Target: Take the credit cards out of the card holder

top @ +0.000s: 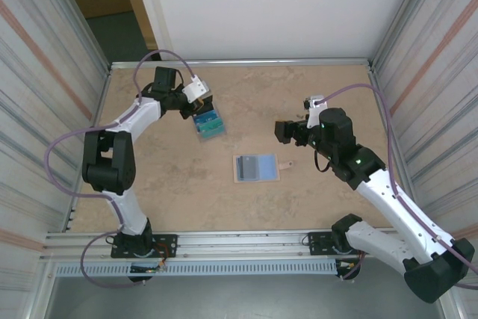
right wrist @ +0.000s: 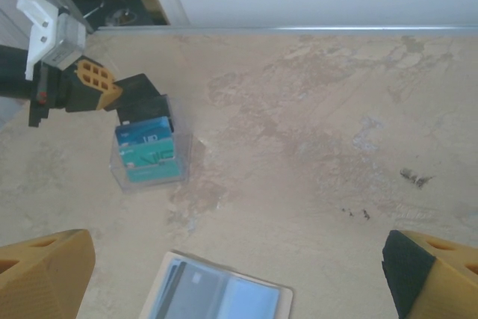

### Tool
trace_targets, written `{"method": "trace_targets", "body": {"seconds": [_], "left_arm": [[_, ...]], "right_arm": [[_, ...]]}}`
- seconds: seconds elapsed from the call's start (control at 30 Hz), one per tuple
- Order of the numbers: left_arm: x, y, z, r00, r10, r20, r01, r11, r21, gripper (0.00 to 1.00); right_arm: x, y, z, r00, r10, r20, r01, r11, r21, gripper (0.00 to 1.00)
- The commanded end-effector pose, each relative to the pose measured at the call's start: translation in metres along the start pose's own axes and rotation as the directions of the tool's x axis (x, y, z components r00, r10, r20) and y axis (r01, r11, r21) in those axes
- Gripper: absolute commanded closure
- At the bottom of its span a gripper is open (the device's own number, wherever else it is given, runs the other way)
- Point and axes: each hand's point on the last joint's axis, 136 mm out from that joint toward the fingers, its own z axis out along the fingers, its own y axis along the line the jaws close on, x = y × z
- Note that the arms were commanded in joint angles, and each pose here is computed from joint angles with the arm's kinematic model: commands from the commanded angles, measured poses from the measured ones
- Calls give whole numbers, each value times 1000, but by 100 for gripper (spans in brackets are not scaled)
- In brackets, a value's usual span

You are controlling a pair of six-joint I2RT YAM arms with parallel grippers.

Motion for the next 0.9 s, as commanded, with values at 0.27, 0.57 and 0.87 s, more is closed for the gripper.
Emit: {"method": "trace_targets", "body": {"seconds": [0.27, 0.57, 0.87], "left_arm": [[10, -4, 9, 999, 27, -32, -25, 998, 62, 100], [18, 0, 19, 998, 20, -53, -16, 997, 76, 100], [19, -8, 28, 999, -14, -38, 19, 991, 130, 100]], "right_arm": [[-13, -3, -5, 998, 31, 46, -32, 999, 17, 1], [-12, -5, -7, 998, 31, 50, -32, 999, 27, 1], [-10, -3, -8, 998, 40, 45, -41, 999, 9, 1]]}}
